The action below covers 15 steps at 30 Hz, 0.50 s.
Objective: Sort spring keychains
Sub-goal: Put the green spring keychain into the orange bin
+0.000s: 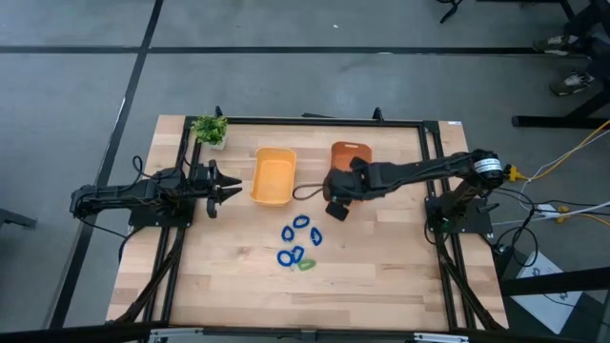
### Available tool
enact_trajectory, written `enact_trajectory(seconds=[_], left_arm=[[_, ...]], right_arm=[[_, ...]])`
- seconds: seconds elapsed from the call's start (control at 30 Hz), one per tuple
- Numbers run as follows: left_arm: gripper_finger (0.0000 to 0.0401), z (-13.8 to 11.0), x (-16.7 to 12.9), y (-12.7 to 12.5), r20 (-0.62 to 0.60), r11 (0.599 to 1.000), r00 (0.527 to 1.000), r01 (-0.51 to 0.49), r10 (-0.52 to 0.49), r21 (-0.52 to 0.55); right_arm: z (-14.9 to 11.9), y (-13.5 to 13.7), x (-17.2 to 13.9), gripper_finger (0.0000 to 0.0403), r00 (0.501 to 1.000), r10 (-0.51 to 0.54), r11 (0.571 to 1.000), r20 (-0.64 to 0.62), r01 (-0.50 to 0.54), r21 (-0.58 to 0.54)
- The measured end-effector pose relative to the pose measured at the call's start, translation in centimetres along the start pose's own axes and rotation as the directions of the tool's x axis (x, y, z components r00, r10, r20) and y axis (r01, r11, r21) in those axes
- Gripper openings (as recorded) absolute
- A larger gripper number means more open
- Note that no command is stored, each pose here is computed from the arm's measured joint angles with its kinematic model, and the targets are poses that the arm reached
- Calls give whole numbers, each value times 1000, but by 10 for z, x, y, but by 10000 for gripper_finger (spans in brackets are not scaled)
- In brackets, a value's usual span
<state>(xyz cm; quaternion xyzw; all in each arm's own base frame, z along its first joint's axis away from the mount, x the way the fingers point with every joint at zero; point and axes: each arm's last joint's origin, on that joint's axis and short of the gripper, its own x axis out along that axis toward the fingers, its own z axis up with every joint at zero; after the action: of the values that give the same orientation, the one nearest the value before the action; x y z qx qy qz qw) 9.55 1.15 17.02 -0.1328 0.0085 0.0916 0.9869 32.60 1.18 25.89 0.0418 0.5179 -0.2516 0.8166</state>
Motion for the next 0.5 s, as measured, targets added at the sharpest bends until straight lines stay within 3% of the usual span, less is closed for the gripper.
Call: enact_trajectory(seconds=[0.33, 0.5], left_arm=[[123, 0, 0, 0, 0, 1000, 1000, 0, 0, 0], [123, 0, 0, 0, 0, 1000, 1000, 0, 0, 0]], right_arm=[[-12, 54, -26, 110, 976, 162, 966, 148, -126, -226], [-17, 69, -34, 110, 955, 241, 944, 173, -189, -269]])
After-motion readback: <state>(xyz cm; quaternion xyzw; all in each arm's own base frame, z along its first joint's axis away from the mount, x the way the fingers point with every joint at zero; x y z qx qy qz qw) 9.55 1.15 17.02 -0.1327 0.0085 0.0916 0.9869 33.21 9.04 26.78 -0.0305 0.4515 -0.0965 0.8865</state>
